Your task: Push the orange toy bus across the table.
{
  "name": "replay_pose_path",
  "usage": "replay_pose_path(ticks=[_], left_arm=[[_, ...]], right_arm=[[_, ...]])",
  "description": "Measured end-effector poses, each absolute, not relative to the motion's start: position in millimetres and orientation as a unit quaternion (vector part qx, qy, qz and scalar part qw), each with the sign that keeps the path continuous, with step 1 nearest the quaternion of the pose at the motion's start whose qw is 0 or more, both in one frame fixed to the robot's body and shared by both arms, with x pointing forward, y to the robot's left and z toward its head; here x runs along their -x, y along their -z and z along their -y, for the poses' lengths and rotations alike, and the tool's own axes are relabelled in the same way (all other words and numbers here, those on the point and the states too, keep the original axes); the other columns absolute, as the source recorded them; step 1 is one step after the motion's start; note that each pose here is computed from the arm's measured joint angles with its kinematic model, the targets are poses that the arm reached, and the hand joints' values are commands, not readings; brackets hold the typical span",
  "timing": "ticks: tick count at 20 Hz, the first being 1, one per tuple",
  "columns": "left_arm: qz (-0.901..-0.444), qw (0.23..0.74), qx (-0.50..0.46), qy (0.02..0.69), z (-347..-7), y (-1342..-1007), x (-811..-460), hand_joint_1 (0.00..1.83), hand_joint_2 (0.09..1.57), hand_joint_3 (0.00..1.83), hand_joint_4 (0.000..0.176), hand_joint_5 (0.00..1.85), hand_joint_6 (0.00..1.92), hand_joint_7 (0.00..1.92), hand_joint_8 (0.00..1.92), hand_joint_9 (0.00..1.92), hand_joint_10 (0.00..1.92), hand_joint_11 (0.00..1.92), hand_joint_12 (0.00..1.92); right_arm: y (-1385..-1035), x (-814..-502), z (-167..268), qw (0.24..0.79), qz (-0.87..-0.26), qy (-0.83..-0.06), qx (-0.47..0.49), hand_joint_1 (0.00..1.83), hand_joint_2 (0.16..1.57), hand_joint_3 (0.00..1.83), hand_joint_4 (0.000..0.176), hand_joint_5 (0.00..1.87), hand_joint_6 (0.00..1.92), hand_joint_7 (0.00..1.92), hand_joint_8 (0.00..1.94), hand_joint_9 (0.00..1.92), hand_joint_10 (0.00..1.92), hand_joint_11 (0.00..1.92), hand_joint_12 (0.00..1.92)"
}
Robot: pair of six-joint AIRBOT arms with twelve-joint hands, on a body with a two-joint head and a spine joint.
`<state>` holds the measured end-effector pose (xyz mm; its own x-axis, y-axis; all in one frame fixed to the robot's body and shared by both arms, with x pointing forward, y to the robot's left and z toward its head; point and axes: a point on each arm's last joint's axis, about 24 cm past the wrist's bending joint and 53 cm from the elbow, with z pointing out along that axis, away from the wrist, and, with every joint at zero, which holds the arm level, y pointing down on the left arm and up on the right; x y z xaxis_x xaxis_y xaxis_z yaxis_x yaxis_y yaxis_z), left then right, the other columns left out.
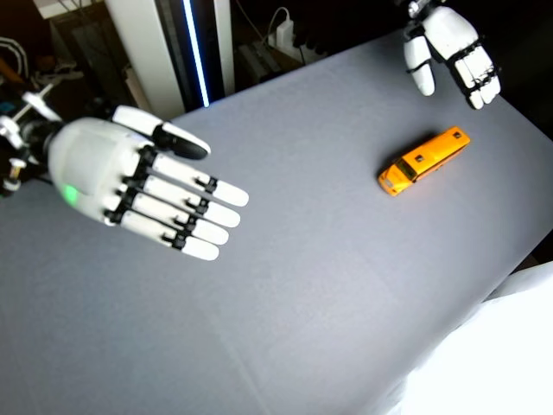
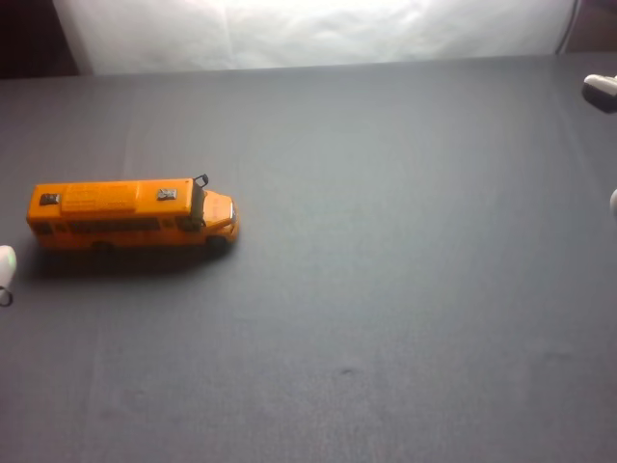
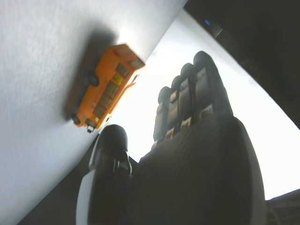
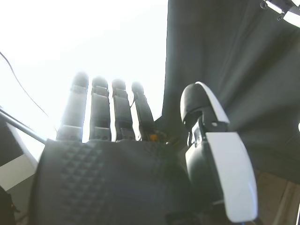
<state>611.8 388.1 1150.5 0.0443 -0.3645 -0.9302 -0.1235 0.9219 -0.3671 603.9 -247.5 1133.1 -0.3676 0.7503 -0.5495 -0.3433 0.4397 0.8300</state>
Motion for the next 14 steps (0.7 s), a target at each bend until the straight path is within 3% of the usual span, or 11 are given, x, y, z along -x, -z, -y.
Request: replay_pose_path(ticks=[5, 14], left_arm=[[-0.720, 0.662, 0.193, 0.079, -393.4, -1117.6, -615.9, 0.00, 1.50, 0.00, 0.000, 0.16, 0.01, 0.18, 0.00, 0.16, 0.00, 0.08, 0.09], [-0.728, 0.653, 0.195, 0.074, -398.3, -1110.2, -619.8, 0.00, 1.55, 0.01, 0.000, 0.19, 0.01, 0.18, 0.01, 0.16, 0.00, 0.10, 0.08]], right_arm=[[-1132.9, -603.4, 246.6, 0.538, -0.654, -0.508, -0.156, 0.44, 1.38, 0.00, 0.000, 0.24, 0.01, 0.23, 0.00, 0.17, 0.00, 0.08, 0.19], [-1128.7, -601.9, 242.8, 0.533, -0.655, -0.512, -0.155, 0.48, 1.39, 0.00, 0.000, 0.25, 0.00, 0.25, 0.00, 0.16, 0.00, 0.07, 0.15]])
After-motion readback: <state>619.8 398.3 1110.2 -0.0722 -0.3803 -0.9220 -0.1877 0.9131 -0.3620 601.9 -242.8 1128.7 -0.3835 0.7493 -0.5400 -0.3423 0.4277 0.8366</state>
